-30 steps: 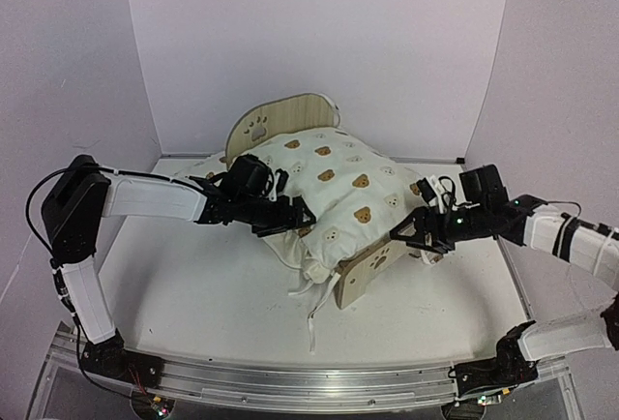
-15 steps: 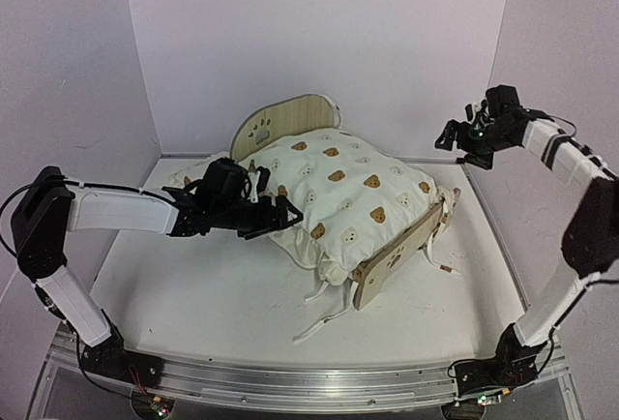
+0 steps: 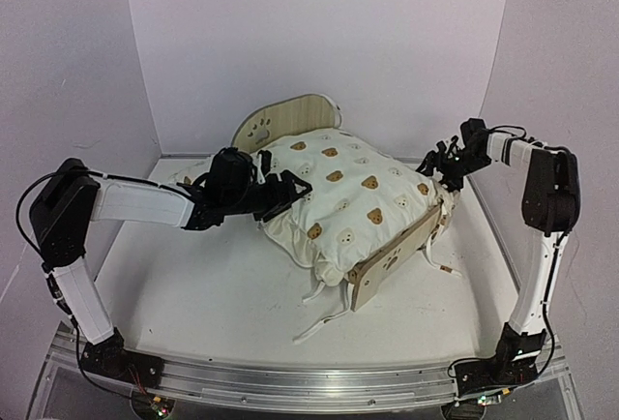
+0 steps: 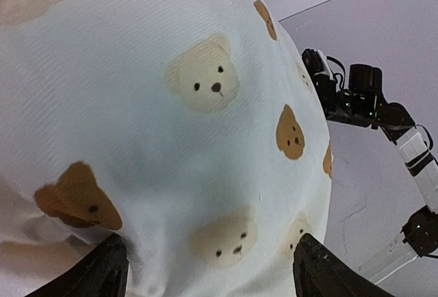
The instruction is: Set up the pet bed
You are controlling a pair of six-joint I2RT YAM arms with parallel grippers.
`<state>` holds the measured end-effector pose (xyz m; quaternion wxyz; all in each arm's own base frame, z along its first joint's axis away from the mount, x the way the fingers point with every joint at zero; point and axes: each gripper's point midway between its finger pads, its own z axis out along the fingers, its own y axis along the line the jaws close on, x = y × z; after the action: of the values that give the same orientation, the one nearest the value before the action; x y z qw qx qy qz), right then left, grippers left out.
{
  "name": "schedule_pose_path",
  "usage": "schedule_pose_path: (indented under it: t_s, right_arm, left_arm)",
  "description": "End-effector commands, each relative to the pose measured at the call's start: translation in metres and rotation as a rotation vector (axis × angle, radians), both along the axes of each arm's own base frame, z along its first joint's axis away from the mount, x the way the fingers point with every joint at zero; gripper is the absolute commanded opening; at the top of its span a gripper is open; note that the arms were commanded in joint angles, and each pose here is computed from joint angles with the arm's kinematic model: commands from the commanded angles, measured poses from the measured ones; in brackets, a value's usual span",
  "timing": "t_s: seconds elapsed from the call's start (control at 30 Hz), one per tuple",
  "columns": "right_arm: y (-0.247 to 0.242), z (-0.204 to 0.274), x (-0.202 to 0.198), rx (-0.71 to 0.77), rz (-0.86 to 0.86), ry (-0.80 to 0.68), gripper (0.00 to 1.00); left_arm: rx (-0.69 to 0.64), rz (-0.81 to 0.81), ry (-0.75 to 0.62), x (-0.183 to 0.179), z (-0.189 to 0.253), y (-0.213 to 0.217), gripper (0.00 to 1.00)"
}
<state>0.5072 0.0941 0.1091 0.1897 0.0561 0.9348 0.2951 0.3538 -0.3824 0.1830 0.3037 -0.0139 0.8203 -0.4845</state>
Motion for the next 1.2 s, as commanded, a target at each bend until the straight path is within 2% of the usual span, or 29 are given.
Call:
schedule_pose_path:
  t_s: [0.0,0.2,0.4,0.57,0.63,0.7,0.87,0.97,1.07,1.17]
  right_arm:
    - [0.032,0.035,-0.069,0.219,0.099,0.045,0.81]
    - [0.046,0.022,-0.167,0.275,0.115,0.131,0.79]
    - [0.118,0.014,-0.272,0.357,0.204,0.169,0.81]
    - [0.162,0.024,-0.303,0.388,0.238,0.099,0.81]
    - [0.182,0.033,-0.312,0.415,0.292,0.077,0.82]
    - [0.194,0.044,-0.321,0.378,0.367,0.057,0.83]
    - [0.168,0.083,-0.276,0.151,0.301,-0.157,0.96]
    - [0.138,0.092,-0.229,0.098,0.194,-0.192,0.97]
    - [0.106,0.09,-0.17,0.065,0.1,-0.195,0.98]
    - [0.094,0.1,-0.113,0.065,0.083,-0.229,0.98]
  left_arm:
    - [-0.095,-0.052,-0.07,0.022,0.023,-0.03,0.82]
    - [-0.06,-0.093,-0.023,0.027,-0.016,-0.049,0.81]
    - [-0.065,-0.19,-0.039,0.03,-0.023,-0.069,0.82]
    - [-0.062,-0.276,0.0,0.038,-0.05,-0.071,0.79]
    - [-0.025,-0.252,0.0,0.045,-0.06,-0.056,0.77]
    - [0.025,-0.203,-0.045,0.046,-0.042,-0.032,0.79]
    - [0.218,-0.095,-0.213,0.032,0.033,0.025,0.86]
    - [0.316,-0.072,-0.259,0.02,0.069,0.049,0.89]
    - [0.353,-0.043,-0.27,0.007,0.09,0.069,0.9]
    - [0.35,-0.028,-0.252,-0.009,0.095,0.083,0.9]
